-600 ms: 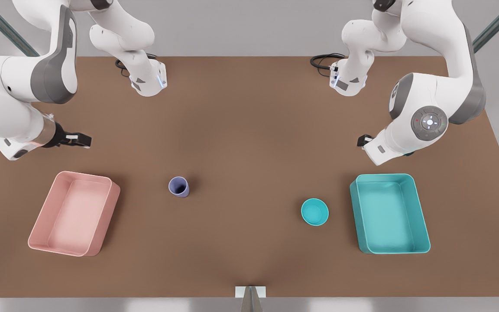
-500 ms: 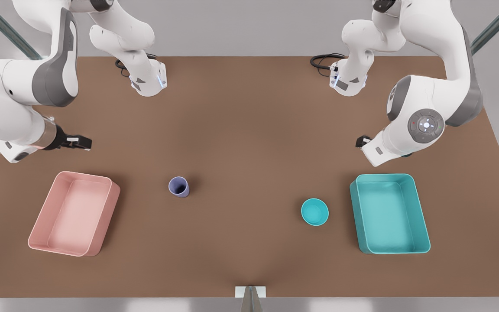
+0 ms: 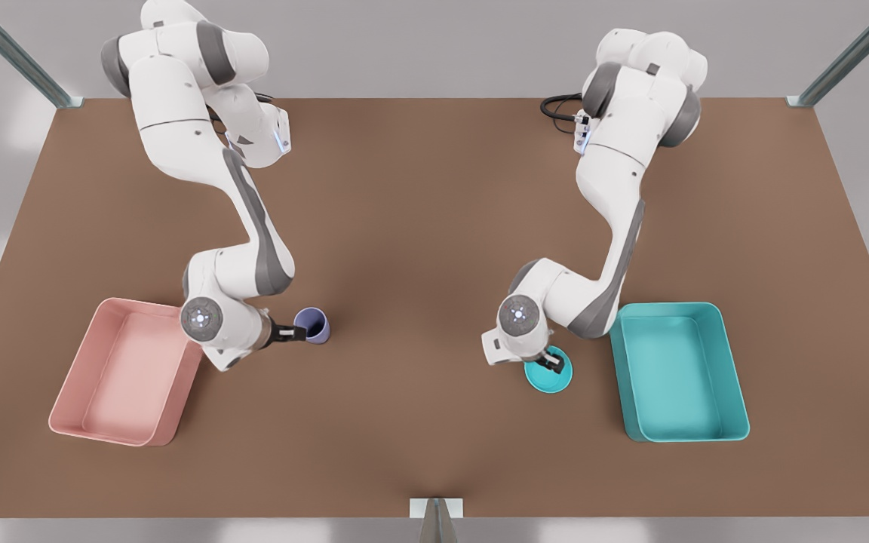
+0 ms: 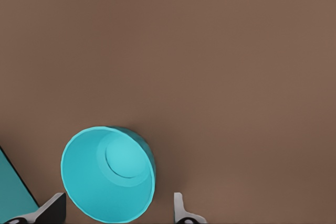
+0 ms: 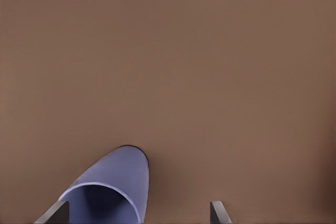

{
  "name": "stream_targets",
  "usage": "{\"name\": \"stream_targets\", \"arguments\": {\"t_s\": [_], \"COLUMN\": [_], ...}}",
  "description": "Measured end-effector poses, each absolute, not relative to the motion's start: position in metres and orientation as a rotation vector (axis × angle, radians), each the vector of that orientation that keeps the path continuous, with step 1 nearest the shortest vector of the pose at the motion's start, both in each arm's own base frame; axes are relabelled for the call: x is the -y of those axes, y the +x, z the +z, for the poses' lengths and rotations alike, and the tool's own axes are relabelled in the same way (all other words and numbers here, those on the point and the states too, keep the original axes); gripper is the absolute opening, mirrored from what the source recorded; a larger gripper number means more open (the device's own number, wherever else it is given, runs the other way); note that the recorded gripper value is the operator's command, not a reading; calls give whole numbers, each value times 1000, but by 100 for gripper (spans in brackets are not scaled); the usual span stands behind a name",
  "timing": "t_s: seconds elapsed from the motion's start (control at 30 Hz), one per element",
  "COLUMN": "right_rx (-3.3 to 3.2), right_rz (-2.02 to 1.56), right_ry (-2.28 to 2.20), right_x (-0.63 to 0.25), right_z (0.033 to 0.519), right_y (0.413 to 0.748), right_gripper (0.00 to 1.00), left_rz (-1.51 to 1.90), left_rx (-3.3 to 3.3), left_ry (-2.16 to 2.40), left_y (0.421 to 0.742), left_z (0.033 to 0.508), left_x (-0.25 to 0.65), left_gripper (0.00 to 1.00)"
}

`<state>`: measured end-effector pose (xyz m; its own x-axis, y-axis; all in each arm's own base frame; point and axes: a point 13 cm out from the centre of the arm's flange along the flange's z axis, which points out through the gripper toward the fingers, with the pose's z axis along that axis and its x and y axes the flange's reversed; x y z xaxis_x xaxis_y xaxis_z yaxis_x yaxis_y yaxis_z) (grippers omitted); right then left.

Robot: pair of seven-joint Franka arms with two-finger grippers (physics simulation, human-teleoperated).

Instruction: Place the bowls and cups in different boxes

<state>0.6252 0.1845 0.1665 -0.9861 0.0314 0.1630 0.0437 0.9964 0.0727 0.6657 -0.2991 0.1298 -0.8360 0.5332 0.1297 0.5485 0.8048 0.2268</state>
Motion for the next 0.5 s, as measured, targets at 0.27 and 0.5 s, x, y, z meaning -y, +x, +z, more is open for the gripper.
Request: {"name": "stream_targets", "arguments": {"t_s": [0.27,0.5], "right_rx": [2974,2930], "right_rz": [-108,-73], "right_ry": [-187,-273], "right_x": [-190,-183], "right_z": [135,95], "right_y": [587,575], "right_gripper": [100,100], "left_rz": [-421,-439], "left_rx": [2892,2880], "left_ry": [-906,-873], "left_y": [654,643], "left_z": [62,41], "left_x": [294,289], "left_gripper": [100,55]}}
